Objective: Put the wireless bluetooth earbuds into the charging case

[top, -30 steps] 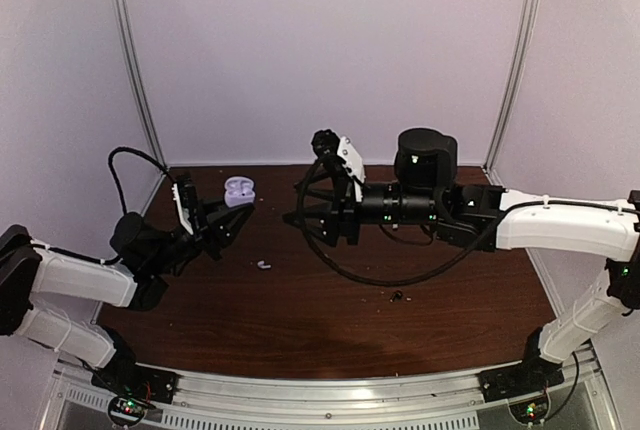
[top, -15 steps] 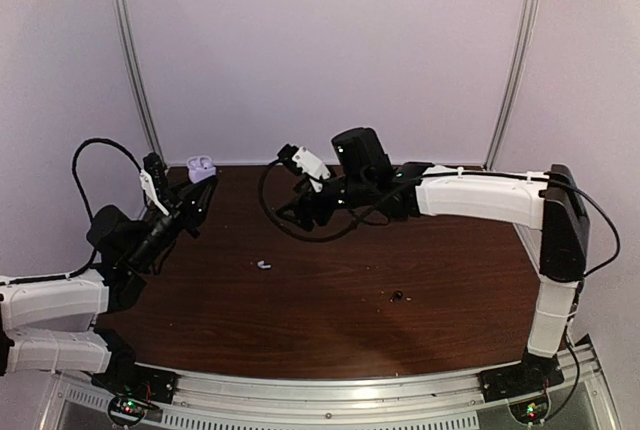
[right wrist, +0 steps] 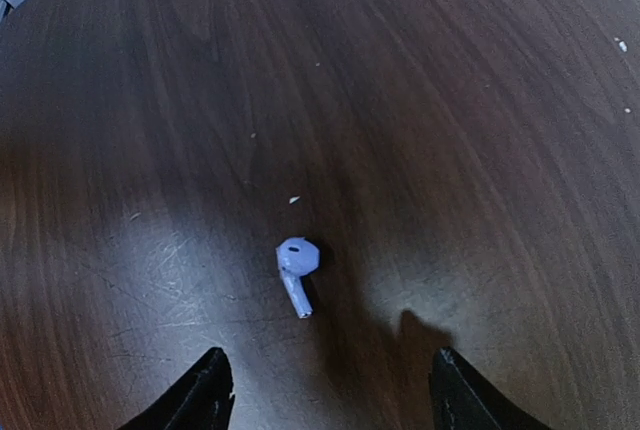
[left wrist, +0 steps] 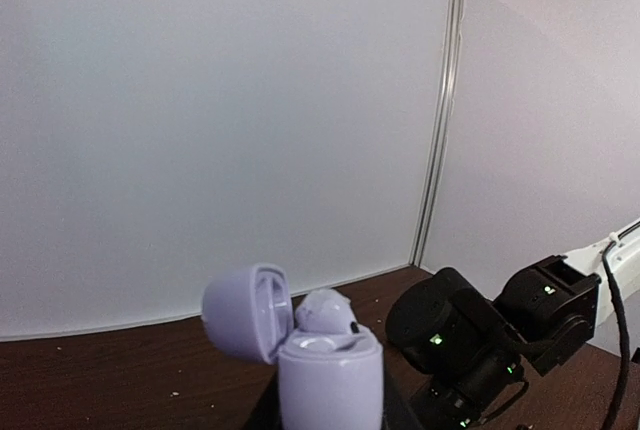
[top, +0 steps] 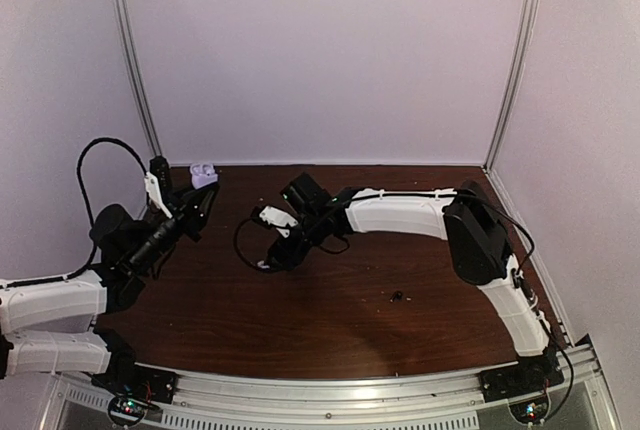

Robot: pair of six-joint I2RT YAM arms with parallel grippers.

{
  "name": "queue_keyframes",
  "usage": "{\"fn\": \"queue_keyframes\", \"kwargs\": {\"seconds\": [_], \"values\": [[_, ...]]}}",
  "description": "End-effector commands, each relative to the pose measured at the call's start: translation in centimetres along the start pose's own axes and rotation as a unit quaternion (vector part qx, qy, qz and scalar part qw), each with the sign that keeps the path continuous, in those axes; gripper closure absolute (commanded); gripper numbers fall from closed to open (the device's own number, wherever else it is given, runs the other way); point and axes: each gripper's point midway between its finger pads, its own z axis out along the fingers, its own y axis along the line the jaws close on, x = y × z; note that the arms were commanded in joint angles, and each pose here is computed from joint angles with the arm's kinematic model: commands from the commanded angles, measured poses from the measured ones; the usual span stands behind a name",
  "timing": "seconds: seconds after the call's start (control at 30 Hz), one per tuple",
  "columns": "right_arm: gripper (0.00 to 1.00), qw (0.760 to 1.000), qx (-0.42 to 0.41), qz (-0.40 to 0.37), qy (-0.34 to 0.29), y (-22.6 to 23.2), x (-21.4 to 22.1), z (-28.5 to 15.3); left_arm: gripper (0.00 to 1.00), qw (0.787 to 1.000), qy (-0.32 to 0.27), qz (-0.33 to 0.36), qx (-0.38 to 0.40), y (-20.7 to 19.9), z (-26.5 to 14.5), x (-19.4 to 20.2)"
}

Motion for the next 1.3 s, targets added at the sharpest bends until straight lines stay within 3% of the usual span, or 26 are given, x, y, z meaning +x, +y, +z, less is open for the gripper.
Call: {"fn": "queue_keyframes", "kwargs": {"seconds": [0.0, 0.77, 1.27], "values": [[0.34, 1.000, 0.001, 0.003, -0.011, 1.4, -1.4, 0.6, 1.00, 1.000, -0.010, 0.009, 0.004, 0.0, 0.2, -0.5], [0.56, 0.998, 0.068, 0.004, -0.012, 0.2, -1.6, 6.1, 1.00, 1.000, -0.013, 0.007, 0.010, -0.2, 0.2, -0.6], [0.81, 0.997, 0.039, 0.021, 0.066, 0.7, 4.4, 4.3, 1.00, 1.000, -0.010, 0.010, 0.014, -0.3, 0.5, -0.5]]}}
